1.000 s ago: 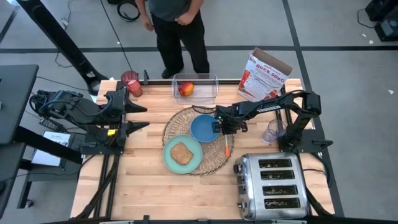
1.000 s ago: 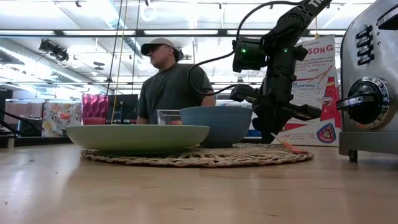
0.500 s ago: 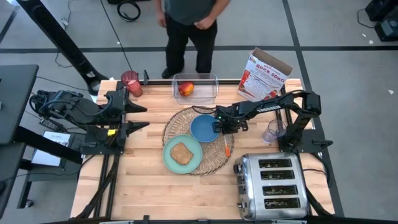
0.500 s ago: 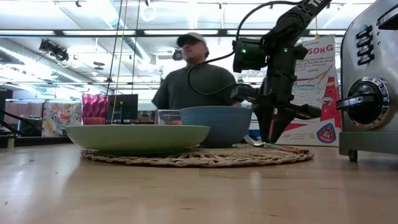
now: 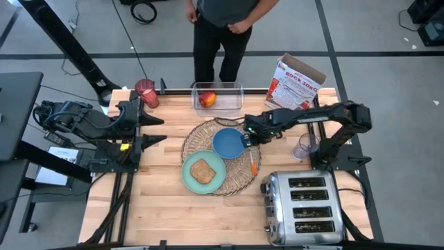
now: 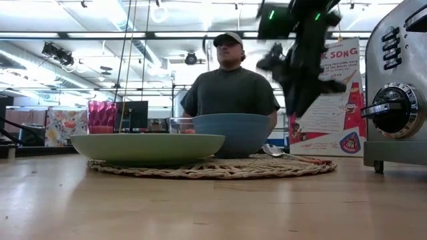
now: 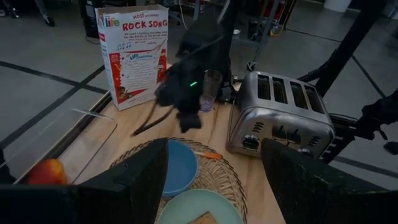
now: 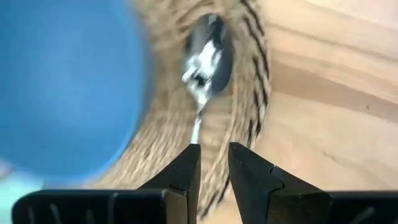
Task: Arrange a breakfast setting
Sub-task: Put the apple on the table mat
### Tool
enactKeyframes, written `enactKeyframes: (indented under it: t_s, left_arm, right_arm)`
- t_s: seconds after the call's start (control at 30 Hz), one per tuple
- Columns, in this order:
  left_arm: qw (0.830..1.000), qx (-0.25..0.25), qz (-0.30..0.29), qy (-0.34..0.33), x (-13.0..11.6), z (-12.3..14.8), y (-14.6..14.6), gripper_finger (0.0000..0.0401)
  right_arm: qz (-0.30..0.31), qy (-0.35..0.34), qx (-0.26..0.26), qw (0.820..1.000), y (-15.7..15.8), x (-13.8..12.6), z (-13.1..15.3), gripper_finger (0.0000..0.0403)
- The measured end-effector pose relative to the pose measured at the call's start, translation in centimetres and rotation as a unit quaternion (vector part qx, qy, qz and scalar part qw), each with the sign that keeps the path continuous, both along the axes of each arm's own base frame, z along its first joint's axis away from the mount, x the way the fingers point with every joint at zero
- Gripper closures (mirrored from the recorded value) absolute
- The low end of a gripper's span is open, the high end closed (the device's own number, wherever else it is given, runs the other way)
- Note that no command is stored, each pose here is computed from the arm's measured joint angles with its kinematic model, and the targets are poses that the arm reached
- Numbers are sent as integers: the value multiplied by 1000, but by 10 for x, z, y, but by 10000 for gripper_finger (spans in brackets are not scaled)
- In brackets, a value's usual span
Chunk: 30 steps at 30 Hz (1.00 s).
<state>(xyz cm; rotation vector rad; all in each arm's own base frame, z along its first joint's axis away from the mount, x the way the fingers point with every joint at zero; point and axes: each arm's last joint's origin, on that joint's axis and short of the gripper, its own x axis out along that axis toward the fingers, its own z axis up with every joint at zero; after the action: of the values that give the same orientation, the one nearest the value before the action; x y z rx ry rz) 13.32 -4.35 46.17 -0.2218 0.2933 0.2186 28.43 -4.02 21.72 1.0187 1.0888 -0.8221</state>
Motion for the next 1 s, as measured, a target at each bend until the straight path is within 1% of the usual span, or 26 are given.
enactKeyframes:
  t_s: [0.03,0.1,0.17,0.23,0.3,0.37,0.43,0.53,0.63,0.7,0.77,0.83,1.0]
  left_arm:
    - [1000,-1,6,-1,0,0,0,138]
    - [999,-6,35,-6,0,0,2,138]
    - [998,-9,64,-5,1,-1,7,138]
    - [996,-9,89,0,7,-2,14,138]
    - [994,-12,111,14,17,-5,24,138]
    - [991,-22,128,33,29,-10,34,138]
    - [989,-35,131,56,44,-16,46,138]
    - [986,-39,135,95,69,-28,67,138]
    - [980,-47,150,125,99,-44,93,138]
    - [974,-58,163,145,116,-57,114,138]
    - [970,-71,171,158,131,-70,134,138]
    - [963,-83,178,186,142,-87,154,141]
    - [945,-112,188,245,163,-128,197,162]
  right_arm:
    - [9,-11,-16,1000,6,-3,8,312]
    - [39,-47,-57,996,18,-9,26,312]
    - [76,-94,-100,988,26,-14,44,312]
    - [109,-140,-144,974,33,-20,61,312]
    - [142,-196,-188,952,37,-25,81,312]
    - [162,-250,-231,926,39,-30,99,312]
    - [164,-296,-268,902,40,-36,116,312]
    - [149,-353,-316,868,37,-47,140,312]
    - [145,-393,-345,840,32,-58,157,308]
    - [147,-415,-355,825,31,-65,165,304]
    - [150,-422,-359,819,29,-71,170,299]
    - [155,-427,-363,814,29,-77,172,296]
    - [172,-435,-380,798,29,-87,179,293]
